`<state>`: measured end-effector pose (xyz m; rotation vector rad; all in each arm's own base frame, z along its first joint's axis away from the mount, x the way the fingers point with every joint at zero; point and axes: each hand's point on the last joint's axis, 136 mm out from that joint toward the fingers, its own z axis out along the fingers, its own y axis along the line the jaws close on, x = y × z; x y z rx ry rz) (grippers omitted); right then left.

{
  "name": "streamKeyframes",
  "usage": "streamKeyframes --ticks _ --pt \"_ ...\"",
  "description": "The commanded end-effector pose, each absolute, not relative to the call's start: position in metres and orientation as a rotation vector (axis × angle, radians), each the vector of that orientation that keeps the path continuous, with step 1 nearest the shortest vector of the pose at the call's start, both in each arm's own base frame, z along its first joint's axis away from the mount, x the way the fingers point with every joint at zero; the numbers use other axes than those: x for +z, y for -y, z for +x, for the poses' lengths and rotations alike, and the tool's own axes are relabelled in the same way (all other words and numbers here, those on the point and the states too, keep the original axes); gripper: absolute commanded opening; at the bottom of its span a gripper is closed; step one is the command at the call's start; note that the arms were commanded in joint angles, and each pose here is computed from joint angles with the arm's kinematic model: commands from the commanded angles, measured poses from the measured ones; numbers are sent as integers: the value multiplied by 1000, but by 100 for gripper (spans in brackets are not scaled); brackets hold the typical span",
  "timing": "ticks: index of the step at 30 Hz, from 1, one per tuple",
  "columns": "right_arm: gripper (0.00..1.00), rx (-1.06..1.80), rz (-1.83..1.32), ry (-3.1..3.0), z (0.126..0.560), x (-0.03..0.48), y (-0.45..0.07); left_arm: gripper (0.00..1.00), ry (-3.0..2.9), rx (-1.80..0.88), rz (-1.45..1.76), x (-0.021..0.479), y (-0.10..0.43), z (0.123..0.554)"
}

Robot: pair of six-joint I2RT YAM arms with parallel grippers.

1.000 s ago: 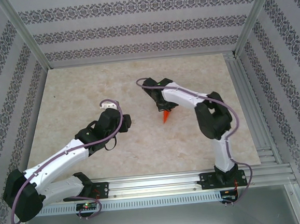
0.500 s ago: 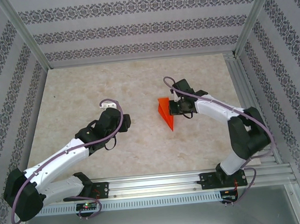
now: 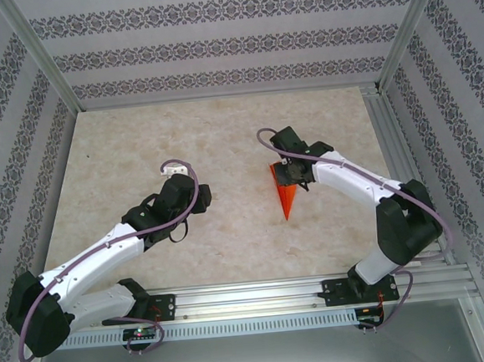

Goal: Fold a paper plane with a square sheet of paper (fold left side to right side)
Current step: Turn over the paper plane at the center of the table, then pick up the paper plane at the center of the table.

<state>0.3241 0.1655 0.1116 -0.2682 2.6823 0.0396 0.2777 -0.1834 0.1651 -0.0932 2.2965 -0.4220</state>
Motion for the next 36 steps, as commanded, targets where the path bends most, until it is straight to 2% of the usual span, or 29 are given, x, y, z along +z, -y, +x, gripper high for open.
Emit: streamKeyframes --ticks 1,8,15,19,25,29,32,36 --pt "38 15 -289 -2733 306 106 -168 52 -2276 -417 -118 175 177 279" --pt "39 359 -57 -2738 306 97 -160 52 -2276 -404 -112 175 172 275" --pt "43 438 -71 -2776 301 79 -167 52 -2275 -388 -126 174 169 276" --pt "42 381 -78 -2792 304 71 -164 54 -2280 -384 -123 172 169 275" --pt "43 344 -98 -2834 308 57 -169 78 -2276 -368 -131 173 166 275" --pt "43 324 -104 -2854 308 49 -171 90 -2280 -359 -135 171 165 275" --pt "43 342 -109 -2857 308 48 -174 96 -2283 -357 -130 170 165 275" --pt "43 343 -117 -2855 308 49 -175 98 -2285 -356 -128 169 165 275"
